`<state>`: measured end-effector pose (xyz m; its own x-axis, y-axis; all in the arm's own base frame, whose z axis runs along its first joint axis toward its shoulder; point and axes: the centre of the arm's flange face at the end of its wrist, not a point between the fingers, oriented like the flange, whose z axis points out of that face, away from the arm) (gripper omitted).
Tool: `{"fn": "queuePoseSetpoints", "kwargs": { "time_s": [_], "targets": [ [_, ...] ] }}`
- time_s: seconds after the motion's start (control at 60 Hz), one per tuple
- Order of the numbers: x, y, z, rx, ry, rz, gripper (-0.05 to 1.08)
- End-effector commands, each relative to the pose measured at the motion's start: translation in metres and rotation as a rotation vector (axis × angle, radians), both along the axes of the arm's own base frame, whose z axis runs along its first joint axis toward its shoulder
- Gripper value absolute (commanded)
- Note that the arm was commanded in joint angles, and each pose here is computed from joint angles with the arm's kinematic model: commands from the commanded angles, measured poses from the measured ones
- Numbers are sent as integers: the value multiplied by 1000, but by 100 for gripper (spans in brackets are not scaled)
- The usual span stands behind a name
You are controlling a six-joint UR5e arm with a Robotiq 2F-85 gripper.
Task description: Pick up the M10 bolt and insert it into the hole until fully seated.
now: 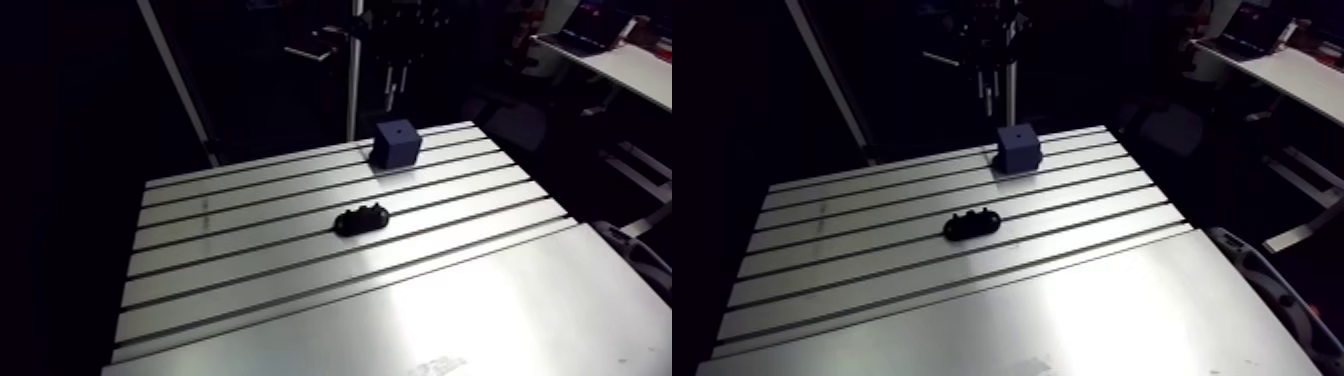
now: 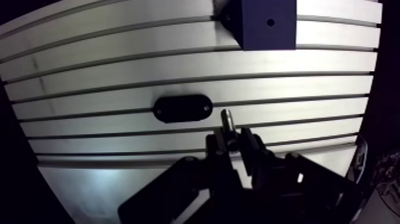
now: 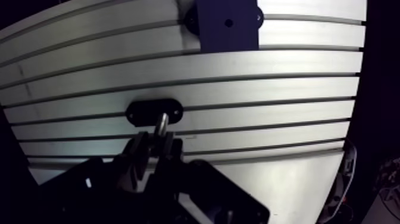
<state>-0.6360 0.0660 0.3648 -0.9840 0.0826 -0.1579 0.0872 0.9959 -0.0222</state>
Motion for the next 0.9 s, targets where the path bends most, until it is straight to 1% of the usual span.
{"fn": "queuePoseSetpoints", "kwargs": {
  "time_s": [0.017, 0.117, 0.167, 0.233, 0.25, 0.283, 0.35, 0.383, 0.467, 0.533, 0.567, 0.6, 0.683, 0.783, 0.9],
  "targets": [
    [-23, 8, 2, -2, -20, -21, 108],
    [-28, 9, 3, -2, -22, -24, 108],
    [-32, 11, 4, 3, -21, -33, 108],
    [-37, 12, 2, 3, -23, -37, 108],
    [-39, 13, -1, 7, -30, -36, 108],
    [-41, 17, -7, 23, -48, -34, 108],
    [-46, 19, -16, 29, -61, -36, 108],
    [-50, 19, -21, 29, -64, -37, 108],
    [-54, 21, -23, 31, -63, -36, 108],
    [-58, 22, -25, 32, -55, -38, 108],
    [-61, 23, -24, 35, -51, -42, 108],
    [-67, 25, -22, 39, -41, -49, 108],
    [-73, 28, -23, 40, -36, -52, 108],
    [-80, 34, -31, 40, -42, -71, 108],
    [-84, 40, -37, 37, -48, -79, 108]
  ]
}}
